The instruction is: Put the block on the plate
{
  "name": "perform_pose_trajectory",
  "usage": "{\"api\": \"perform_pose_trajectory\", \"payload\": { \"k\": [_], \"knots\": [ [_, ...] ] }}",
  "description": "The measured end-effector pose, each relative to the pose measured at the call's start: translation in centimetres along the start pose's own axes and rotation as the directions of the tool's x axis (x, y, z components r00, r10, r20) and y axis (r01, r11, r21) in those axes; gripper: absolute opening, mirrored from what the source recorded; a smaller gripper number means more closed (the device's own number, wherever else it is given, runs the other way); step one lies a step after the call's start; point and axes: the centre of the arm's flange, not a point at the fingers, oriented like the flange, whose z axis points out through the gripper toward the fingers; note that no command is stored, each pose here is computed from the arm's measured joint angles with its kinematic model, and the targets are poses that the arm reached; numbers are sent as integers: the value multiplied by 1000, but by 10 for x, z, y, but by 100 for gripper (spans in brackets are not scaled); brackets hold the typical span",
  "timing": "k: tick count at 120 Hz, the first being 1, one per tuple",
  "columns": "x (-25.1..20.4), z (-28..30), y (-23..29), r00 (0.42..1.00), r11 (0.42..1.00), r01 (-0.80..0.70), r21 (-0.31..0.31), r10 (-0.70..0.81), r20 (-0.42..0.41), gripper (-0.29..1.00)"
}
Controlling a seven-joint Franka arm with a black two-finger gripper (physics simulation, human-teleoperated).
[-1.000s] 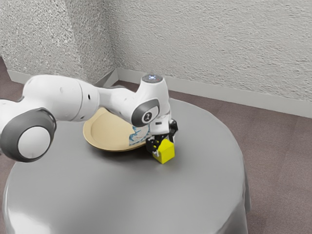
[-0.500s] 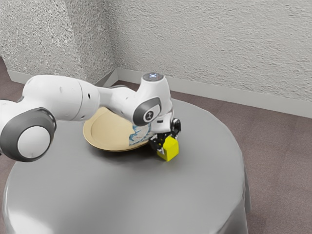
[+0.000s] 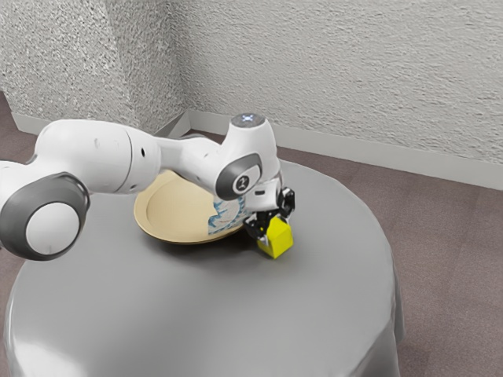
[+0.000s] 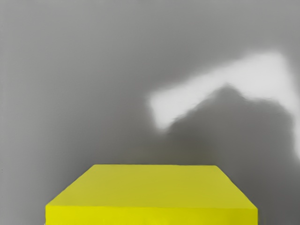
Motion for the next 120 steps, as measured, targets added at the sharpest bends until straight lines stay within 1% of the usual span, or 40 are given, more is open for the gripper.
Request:
{"api": "perform_pose_trajectory", "payload": {
  "k": [13, 25, 40, 50, 65, 85, 115, 120],
  "knots": [
    [11, -13, -7, 1000, 1000, -16, 23, 16, -7, 43],
    [13, -44, -14, 1000, 998, -19, 65, 19, -3, 41],
    [-14, -108, -17, 1000, 990, 14, 141, -17, 21, 41],
    [-40, -136, -12, 998, 985, 47, 166, -53, 32, 41],
    [-93, -134, 1, 991, 981, 119, 150, -126, 41, 42],
    [-147, -96, 20, 980, 977, 192, 94, -196, 41, 41],
    [-183, -55, 37, 970, 970, 239, 41, -240, 36, 41],
    [-184, -53, 36, 970, 970, 240, 39, -242, 36, 45]
  ]
}}
